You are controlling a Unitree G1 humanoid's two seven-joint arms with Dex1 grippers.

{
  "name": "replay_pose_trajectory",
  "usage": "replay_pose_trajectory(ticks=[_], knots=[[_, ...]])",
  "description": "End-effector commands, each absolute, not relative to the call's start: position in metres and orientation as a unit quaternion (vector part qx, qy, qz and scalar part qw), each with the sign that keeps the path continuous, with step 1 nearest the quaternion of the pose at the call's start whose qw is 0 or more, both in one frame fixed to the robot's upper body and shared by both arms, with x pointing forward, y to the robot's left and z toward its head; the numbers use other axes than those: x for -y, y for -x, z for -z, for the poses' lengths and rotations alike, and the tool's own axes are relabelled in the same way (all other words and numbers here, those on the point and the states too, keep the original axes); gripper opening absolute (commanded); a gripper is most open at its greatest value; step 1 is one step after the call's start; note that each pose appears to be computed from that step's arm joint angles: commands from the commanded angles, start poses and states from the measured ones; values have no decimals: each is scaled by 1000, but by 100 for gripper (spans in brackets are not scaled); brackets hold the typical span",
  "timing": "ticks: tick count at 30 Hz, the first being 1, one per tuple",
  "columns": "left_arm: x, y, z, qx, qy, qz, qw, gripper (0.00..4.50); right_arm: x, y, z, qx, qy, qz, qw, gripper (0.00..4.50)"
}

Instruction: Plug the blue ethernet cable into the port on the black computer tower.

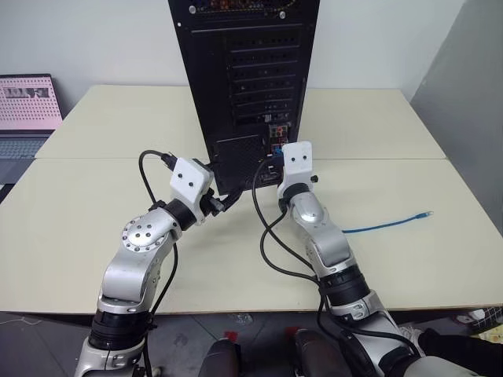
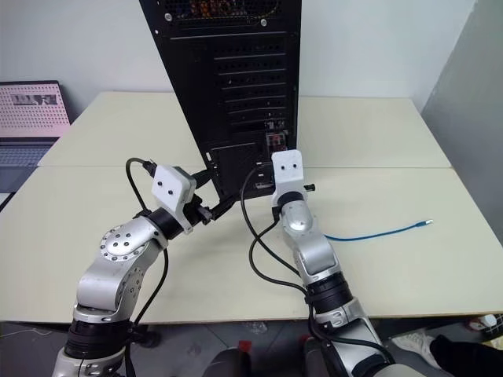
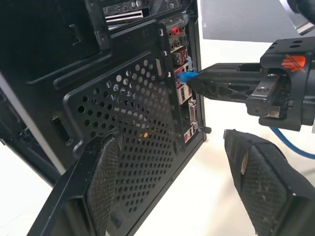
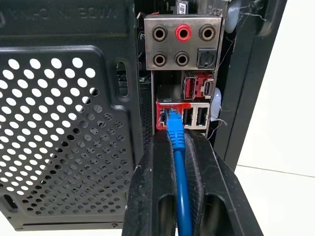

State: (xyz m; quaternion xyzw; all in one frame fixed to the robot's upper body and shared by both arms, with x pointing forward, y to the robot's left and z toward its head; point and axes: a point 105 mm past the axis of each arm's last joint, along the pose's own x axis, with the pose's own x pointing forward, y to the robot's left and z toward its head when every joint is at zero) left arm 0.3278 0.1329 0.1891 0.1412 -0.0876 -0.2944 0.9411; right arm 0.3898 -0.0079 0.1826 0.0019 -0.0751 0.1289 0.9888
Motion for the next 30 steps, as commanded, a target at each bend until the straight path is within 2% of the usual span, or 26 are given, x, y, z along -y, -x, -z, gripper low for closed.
replay_pose_trajectory(ticks=[1,2,5,7,9,10,13,17,21,26,30], knots=[[-129,-324,-202,115,-148,297,936,347,-24,-381,-216,108,-50,-177,977,0],[-129,-324,-202,115,-148,296,937,351,-22,-381,-215,107,-50,-177,977,34],[-129,-324,-201,114,-148,295,937,351,-15,-381,-208,98,-45,-180,978,89],[-130,-324,-201,114,-147,294,937,351,-10,-379,-205,95,-36,-184,978,141],[-131,-325,-200,114,-149,288,939,351,-4,-377,-204,93,-30,-187,977,166],[-132,-325,-200,113,-149,285,940,351,-1,-375,-203,93,-27,-188,977,203],[-136,-326,-199,111,-148,275,944,351,11,-371,-201,88,-21,-190,978,264],[-146,-328,-187,69,-137,263,952,351,32,-359,-202,92,-2,-202,975,342],[-156,-326,-181,49,-166,252,952,351,55,-345,-208,103,32,-253,961,434],[-176,-322,-186,48,-187,243,951,351,90,-327,-217,119,101,-352,923,443],[-194,-316,-189,46,-198,242,949,351,116,-318,-225,109,104,-403,903,443]])
